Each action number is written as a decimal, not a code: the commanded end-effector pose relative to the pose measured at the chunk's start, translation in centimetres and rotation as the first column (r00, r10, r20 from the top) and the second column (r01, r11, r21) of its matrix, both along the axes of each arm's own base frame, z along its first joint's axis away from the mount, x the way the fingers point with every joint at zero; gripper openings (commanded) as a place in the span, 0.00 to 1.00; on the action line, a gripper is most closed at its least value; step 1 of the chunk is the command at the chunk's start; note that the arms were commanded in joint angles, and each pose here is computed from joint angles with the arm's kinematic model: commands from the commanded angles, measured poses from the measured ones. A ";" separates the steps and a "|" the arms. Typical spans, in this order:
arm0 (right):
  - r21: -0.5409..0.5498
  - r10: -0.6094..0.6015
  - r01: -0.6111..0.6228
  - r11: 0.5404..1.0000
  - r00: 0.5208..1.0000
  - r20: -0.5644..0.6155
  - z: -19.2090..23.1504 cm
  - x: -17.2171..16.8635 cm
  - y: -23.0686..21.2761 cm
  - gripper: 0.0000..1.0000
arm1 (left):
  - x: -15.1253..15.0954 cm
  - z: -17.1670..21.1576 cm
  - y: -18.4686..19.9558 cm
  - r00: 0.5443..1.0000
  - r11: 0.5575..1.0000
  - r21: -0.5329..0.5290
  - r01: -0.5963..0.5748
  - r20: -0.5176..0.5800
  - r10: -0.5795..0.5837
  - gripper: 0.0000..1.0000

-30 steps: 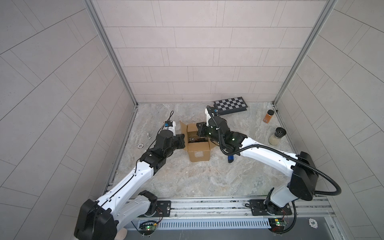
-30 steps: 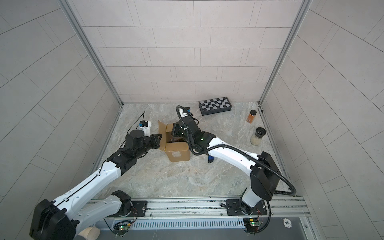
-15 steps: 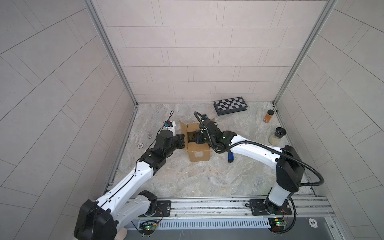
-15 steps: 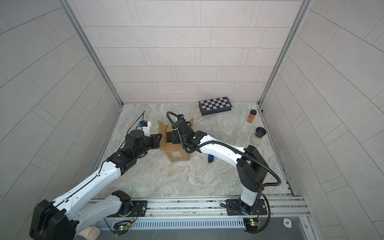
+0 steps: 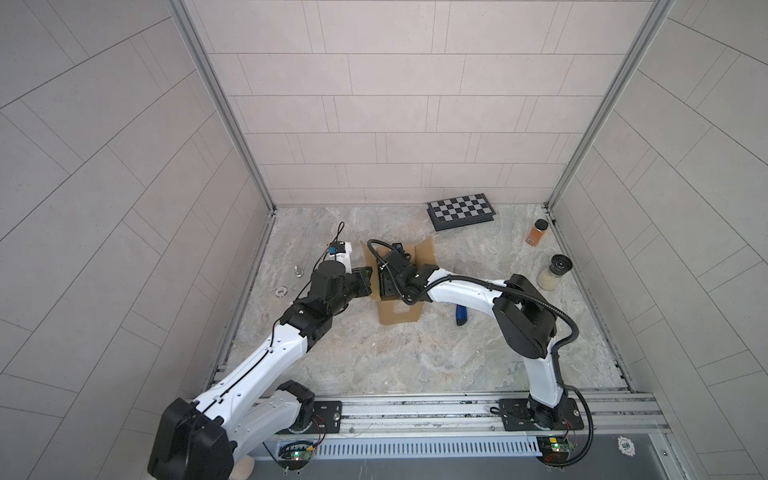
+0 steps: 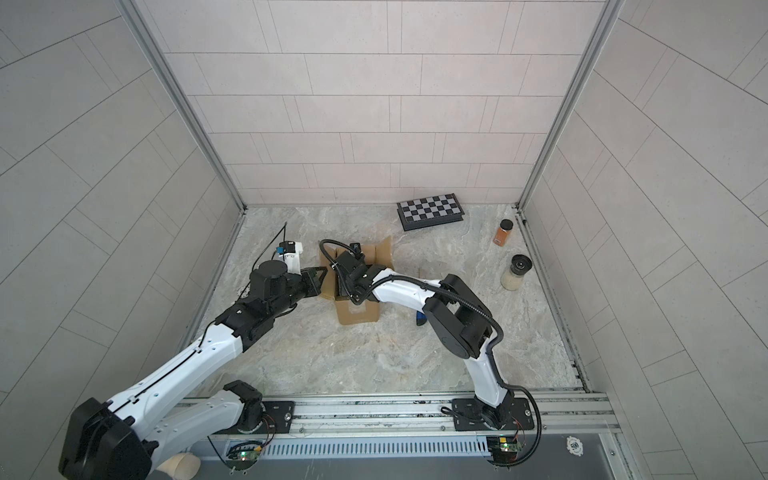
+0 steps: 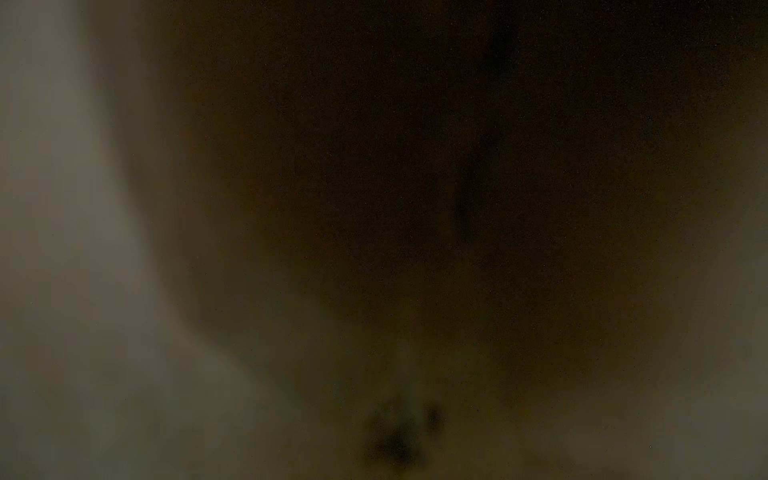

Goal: Unpack the express box

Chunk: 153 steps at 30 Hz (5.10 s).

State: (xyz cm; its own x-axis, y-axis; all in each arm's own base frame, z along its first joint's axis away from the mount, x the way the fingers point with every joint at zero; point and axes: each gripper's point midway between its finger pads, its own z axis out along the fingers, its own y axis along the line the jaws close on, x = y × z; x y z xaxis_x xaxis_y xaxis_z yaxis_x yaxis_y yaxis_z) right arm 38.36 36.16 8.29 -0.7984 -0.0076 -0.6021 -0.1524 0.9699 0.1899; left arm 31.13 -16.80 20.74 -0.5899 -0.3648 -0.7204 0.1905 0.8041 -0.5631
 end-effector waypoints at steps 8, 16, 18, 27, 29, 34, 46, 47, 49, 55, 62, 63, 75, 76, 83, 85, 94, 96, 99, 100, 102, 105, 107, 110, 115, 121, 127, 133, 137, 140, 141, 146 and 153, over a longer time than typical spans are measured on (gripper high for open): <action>-0.066 -0.130 0.120 0.991 0.976 -0.175 -6.8 -0.8 -1.7 0.71 | 0.0 2.9 -0.8 0.994 0.996 -0.078 0.032 0.103 -0.024 0.00; 0.078 -0.053 0.066 0.995 0.986 -0.156 -3.9 -0.2 0.8 0.02 | -0.2 2.7 -0.3 0.995 0.997 -0.079 0.013 0.096 -0.005 0.00; 0.137 -0.023 0.038 0.990 0.994 -0.105 -0.8 0.2 1.6 0.00 | -0.2 2.4 0.1 0.997 0.998 -0.065 -0.010 0.082 0.015 0.00; 0.346 0.067 -0.121 0.930 0.984 0.163 14.3 0.2 2.9 0.00 | 0.0 1.0 2.5 0.992 0.991 0.041 -0.127 0.013 0.127 0.00; 0.370 0.071 -0.140 0.918 0.978 0.196 16.4 -0.1 2.7 0.00 | 0.0 1.0 2.7 0.990 0.989 0.047 -0.138 0.013 0.137 0.00; 0.425 0.066 -0.176 0.888 0.963 0.262 20.0 -0.9 2.1 0.00 | -0.1 0.9 2.9 0.989 0.988 0.051 -0.146 0.013 0.146 0.00; 0.190 0.116 -0.122 0.974 0.992 0.043 11.4 -4.6 -0.2 0.17 | -0.3 2.5 2.6 0.990 0.992 0.005 -0.129 0.059 0.129 0.00; 0.169 0.121 -0.124 0.978 0.992 0.023 10.4 -5.3 -0.4 0.20 | -0.4 2.9 2.3 0.990 0.994 -0.019 -0.111 0.080 0.112 0.00; 0.131 0.123 -0.123 0.984 0.992 0.008 8.9 -6.4 -0.8 0.25 | -0.9 3.9 1.7 0.989 0.996 -0.056 -0.068 0.131 0.075 0.00; 0.074 0.134 -0.133 0.988 0.991 0.002 6.8 -9.9 -0.9 0.39 | -2.9 4.3 1.9 0.962 0.994 -0.106 -0.033 0.265 0.060 0.00; 0.085 0.123 -0.116 0.990 0.990 -0.072 3.9 -12.0 0.1 0.43 | -3.8 1.8 1.5 0.968 0.994 -0.113 0.010 0.249 0.019 0.00; 0.087 0.112 -0.106 0.991 0.992 -0.066 3.9 -11.8 0.0 0.46 | -4.0 1.7 1.5 0.967 0.993 -0.115 0.015 0.252 0.015 0.00; 0.052 -0.056 0.052 0.997 0.996 0.066 3.7 -7.5 0.5 0.70 | -5.2 0.7 0.7 0.967 0.991 -0.102 0.089 0.247 -0.061 0.00; 0.057 -0.082 0.078 0.995 0.994 0.071 3.5 -7.1 0.6 0.71 | -5.3 0.7 0.6 0.967 0.990 -0.103 0.093 0.246 -0.066 0.00; 0.040 -0.208 0.204 0.978 0.967 0.151 2.4 -4.5 0.5 0.75 | -5.7 0.4 0.4 0.967 0.987 -0.112 0.118 0.239 -0.089 0.00; 0.044 -0.240 0.236 0.971 0.955 0.174 2.1 -3.9 0.2 0.77 | -5.8 0.5 0.3 0.967 0.986 -0.115 0.122 0.237 -0.092 0.00; 0.054 -0.384 0.381 0.923 0.907 0.170 -0.3 -1.6 -0.9 0.90 | -6.4 0.4 0.6 0.969 0.985 -0.121 0.122 0.230 -0.092 0.00; 0.047 -0.399 0.397 0.917 0.900 0.178 -0.7 -1.2 -1.1 0.90 | -6.5 0.6 0.7 0.968 0.985 -0.122 0.123 0.236 -0.091 0.00; 0.046 -0.416 0.415 0.909 0.893 0.170 -1.5 -0.5 -1.2 0.89 | -6.5 0.6 0.7 0.968 0.985 -0.122 0.123 0.233 -0.092 0.00; 0.051 -0.424 0.421 0.905 0.892 0.154 -2.0 -0.3 -1.2 0.87 | -6.5 0.6 0.6 0.968 0.985 -0.122 0.125 0.234 -0.094 0.00; 0.057 -0.437 0.433 0.900 0.890 0.127 -2.9 0.0 -1.1 0.84 | -6.5 0.5 0.6 0.968 0.984 -0.122 0.127 0.230 -0.096 0.00; 0.058 -0.443 0.439 0.897 0.890 0.107 -4.0 0.4 -0.9 0.80 | -6.4 0.5 0.5 0.969 0.984 -0.123 0.129 0.226 -0.099 0.00; 0.055 -0.441 0.437 0.898 0.893 0.090 -4.7 0.5 -0.8 0.78 | -6.4 0.5 0.5 0.969 0.984 -0.124 0.129 0.225 -0.098 0.00; 0.071 -0.437 0.433 0.898 0.899 0.041 -6.0 0.5 -0.5 0.66 | -6.4 0.4 0.6 0.971 0.985 -0.122 0.122 0.220 -0.093 0.00; 0.178 -0.398 0.403 0.898 0.915 -0.061 -6.7 0.9 0.8 0.18 | -6.4 0.0 0.7 0.974 0.987 -0.113 0.114 0.207 -0.089 0.00; 0.344 -0.262 0.249 0.905 0.965 -0.009 -0.3 1.6 3.9 0.00 | -5.6 -1.0 2.2 0.988 0.997 -0.072 0.014 0.155 -0.003 0.00; 0.474 -0.172 0.099 0.875 0.979 0.113 9.1 1.2 5.2 0.00 | -4.9 -2.4 3.7 0.992 0.996 -0.023 -0.092 0.089 0.094 0.00; 0.525 -0.136 -0.006 0.851 0.963 0.232 15.9 0.1 4.7 0.00 | -4.7 -3.3 4.4 0.989 0.991 -0.012 -0.133 0.058 0.134 0.00; 0.559 -0.126 -0.042 0.828 0.958 0.259 18.2 -0.5 4.5 0.00 | -4.6 -3.2 4.6 0.987 0.989 -0.005 -0.150 0.054 0.151 0.00; 0.554 -0.101 -0.070 0.830 0.957 0.271 19.3 -0.9 4.6 0.00 | -4.6 -2.9 4.7 0.986 0.988 0.000 -0.154 0.059 0.153 0.00; 0.540 -0.089 -0.071 0.839 0.960 0.265 19.2 -1.0 4.6 0.00 | -4.5 -2.8 4.7 0.986 0.988 -0.001 -0.155 0.061 0.155 0.00; 0.412 -0.044 -0.026 0.911 0.986 0.159 15.7 -2.7 3.5 0.01 | -4.5 -2.4 4.7 0.985 0.988 -0.006 -0.155 0.072 0.155 0.00; 0.205 -0.012 0.009 0.979 1.000 0.014 9.5 -7.1 0.7 0.30 | -4.9 -1.1 3.0 0.988 0.992 -0.082 -0.093 0.114 0.102 0.00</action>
State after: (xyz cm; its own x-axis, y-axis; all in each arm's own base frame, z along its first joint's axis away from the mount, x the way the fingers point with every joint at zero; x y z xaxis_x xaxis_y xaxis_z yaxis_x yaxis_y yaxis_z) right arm 33.61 39.25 20.57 -0.7326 0.1939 -0.6525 -0.1964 0.8576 0.4753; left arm 26.78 -12.80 19.69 -0.4506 -0.4872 -0.7481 0.1390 0.7895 -0.5979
